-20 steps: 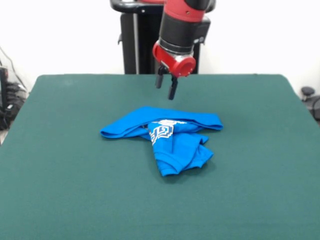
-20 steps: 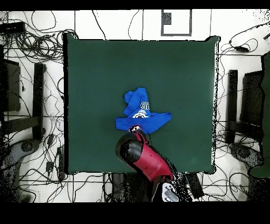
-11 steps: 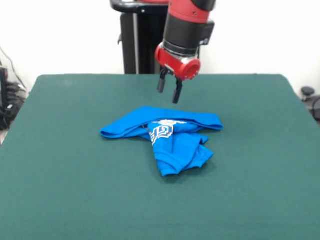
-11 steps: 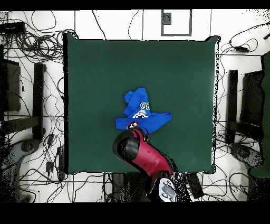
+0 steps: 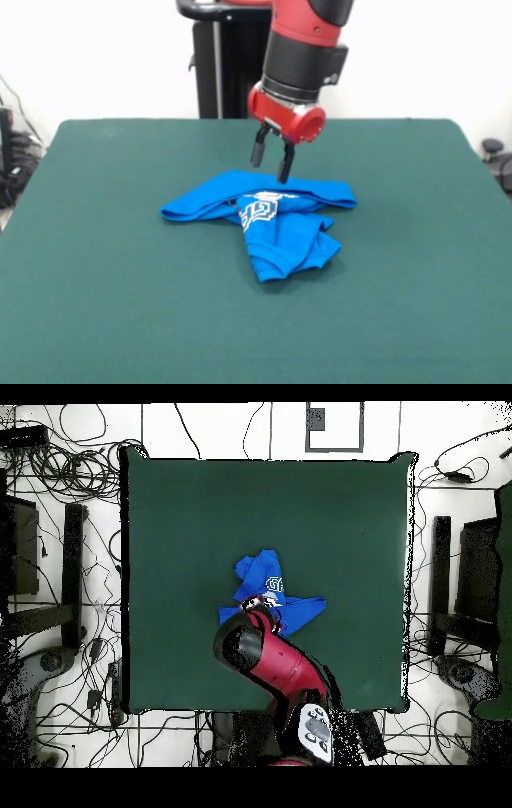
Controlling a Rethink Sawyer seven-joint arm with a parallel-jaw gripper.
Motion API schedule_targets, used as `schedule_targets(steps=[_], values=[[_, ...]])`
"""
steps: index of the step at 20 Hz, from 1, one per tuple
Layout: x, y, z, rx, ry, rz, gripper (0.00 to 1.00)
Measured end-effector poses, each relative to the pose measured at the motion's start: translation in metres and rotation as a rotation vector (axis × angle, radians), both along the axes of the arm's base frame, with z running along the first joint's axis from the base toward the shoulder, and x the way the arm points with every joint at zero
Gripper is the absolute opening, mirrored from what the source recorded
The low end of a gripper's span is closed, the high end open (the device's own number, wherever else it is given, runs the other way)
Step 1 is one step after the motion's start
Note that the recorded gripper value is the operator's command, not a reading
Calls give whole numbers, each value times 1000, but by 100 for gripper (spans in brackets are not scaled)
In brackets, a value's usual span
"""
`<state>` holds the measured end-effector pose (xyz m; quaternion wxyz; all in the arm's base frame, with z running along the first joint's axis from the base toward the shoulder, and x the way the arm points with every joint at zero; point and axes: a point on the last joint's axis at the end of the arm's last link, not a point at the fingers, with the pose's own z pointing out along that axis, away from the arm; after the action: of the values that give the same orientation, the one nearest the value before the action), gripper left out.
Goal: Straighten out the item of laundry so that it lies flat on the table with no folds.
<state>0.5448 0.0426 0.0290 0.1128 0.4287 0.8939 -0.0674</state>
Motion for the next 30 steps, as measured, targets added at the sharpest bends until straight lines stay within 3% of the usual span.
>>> schedule_targets(steps=[8,21,30], values=[[15,7,-5,-4,-19,24,100],[17,-2,-5,-3,-20,23,100],[13,27,7,-21,-23,-86,100]])
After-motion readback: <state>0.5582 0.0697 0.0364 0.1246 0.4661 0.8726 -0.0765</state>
